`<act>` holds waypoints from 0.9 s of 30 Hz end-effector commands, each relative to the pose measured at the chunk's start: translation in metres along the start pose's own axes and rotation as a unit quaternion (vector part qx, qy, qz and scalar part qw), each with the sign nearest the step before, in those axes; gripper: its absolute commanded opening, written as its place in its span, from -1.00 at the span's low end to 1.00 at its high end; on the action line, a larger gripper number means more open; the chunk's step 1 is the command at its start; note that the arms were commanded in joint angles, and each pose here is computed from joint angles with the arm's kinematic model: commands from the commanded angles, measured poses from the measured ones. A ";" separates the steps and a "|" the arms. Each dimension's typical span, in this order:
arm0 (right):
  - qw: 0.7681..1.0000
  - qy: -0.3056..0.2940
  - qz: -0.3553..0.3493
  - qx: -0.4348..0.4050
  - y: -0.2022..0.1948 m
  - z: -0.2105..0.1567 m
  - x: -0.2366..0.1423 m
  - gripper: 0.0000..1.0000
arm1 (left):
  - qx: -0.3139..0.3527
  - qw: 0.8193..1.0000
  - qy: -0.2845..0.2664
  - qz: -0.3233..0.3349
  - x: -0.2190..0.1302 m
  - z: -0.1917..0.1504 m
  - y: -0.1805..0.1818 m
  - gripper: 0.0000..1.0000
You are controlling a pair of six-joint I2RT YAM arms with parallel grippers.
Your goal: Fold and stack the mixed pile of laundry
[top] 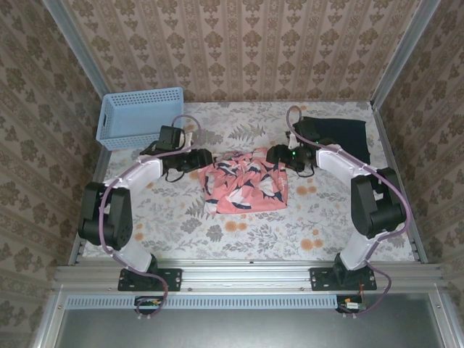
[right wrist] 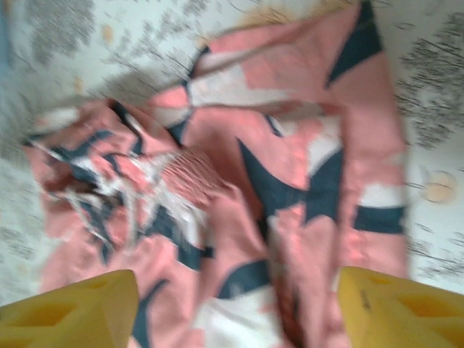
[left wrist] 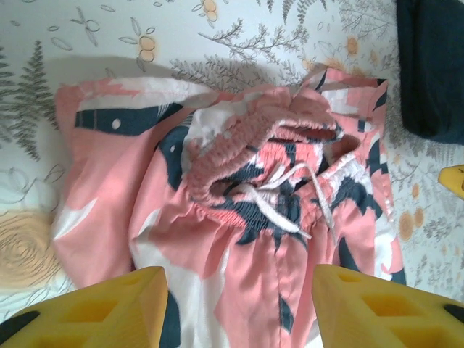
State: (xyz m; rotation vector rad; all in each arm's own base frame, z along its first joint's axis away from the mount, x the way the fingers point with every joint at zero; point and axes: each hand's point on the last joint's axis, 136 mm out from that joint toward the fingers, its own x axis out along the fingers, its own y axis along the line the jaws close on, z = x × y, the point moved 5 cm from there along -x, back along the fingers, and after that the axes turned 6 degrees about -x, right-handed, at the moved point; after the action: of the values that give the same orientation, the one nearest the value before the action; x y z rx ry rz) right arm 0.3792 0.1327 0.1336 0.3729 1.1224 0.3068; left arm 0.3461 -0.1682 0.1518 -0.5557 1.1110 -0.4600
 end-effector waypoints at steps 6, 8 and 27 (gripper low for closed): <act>0.993 0.077 -0.090 -0.029 -0.040 -0.045 0.012 0.58 | -0.032 0.996 0.063 0.063 0.019 -0.054 0.044 0.12; 0.993 0.078 -0.083 -0.028 -0.038 -0.045 0.018 0.59 | -0.027 0.996 0.062 0.066 0.024 -0.057 0.045 0.12; 0.996 0.083 -0.003 -0.016 -0.001 -0.042 0.060 -0.29 | -0.032 0.997 0.069 0.026 0.068 -0.063 0.039 0.02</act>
State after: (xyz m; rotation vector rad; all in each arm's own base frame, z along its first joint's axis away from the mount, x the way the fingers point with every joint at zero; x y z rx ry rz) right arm 0.3614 0.1499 0.0687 0.2772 1.2804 0.3013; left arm 0.3090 -0.1704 0.0689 -0.5327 1.2986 -0.3404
